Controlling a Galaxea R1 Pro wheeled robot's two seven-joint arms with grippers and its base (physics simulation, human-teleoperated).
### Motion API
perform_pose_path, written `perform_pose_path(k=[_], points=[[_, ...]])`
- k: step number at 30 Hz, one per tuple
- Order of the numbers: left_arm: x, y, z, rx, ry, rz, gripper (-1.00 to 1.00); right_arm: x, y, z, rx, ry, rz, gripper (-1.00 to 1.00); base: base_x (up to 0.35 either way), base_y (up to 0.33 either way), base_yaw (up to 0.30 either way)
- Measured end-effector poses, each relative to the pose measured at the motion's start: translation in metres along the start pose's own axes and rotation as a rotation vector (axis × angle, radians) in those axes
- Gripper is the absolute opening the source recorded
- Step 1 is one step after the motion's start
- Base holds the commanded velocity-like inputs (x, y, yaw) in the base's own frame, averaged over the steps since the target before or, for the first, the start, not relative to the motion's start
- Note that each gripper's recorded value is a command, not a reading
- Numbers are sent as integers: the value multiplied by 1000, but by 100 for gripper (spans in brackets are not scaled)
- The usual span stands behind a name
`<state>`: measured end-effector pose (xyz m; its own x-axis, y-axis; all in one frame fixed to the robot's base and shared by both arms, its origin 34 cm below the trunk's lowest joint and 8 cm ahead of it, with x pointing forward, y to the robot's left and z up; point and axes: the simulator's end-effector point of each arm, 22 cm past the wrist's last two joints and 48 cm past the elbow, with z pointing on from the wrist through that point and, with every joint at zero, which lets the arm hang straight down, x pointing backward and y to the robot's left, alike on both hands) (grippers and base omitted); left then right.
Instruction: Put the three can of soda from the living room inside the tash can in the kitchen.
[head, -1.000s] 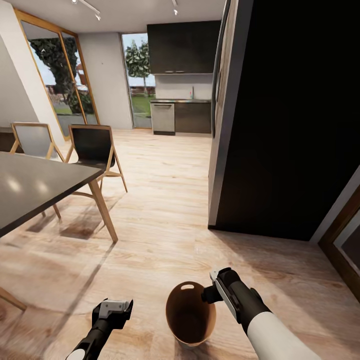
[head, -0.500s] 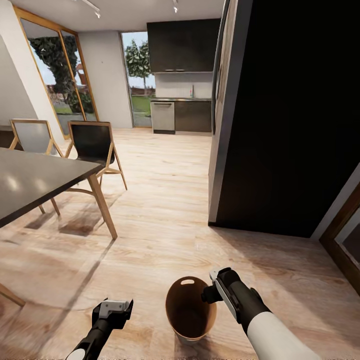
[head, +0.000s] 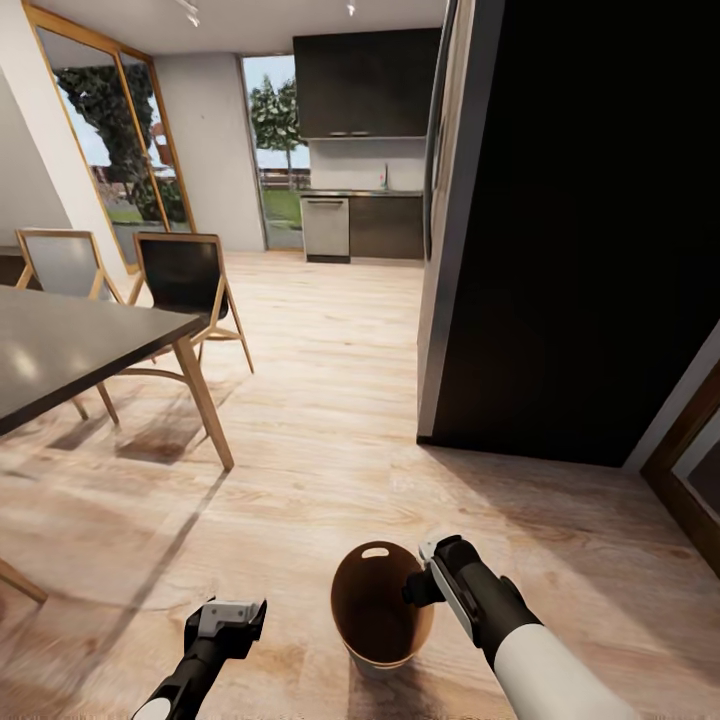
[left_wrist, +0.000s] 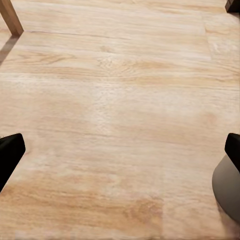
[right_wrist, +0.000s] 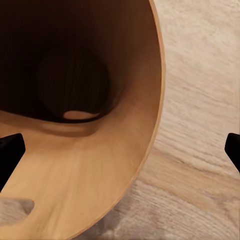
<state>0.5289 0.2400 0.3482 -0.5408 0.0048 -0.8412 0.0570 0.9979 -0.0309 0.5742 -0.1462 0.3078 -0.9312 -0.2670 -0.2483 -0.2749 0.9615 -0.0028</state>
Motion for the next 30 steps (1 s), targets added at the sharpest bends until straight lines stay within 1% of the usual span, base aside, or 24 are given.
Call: perform_pose_path(k=[7,16,24,30], points=[[14,0,3,0,29,-2,100,9,2,13,-8,27,2,100,0,0,0],[13,0,3,0,26,-1,100,9,2,13,-7,26,1,100,6,0,0],[14,0,3,0,31,-1,100,8,2,13,-7,24,0,100,177,-53,0],[12,0,3,0,24,0,100,8,2,13,-7,24,0,100,70,-28,0]])
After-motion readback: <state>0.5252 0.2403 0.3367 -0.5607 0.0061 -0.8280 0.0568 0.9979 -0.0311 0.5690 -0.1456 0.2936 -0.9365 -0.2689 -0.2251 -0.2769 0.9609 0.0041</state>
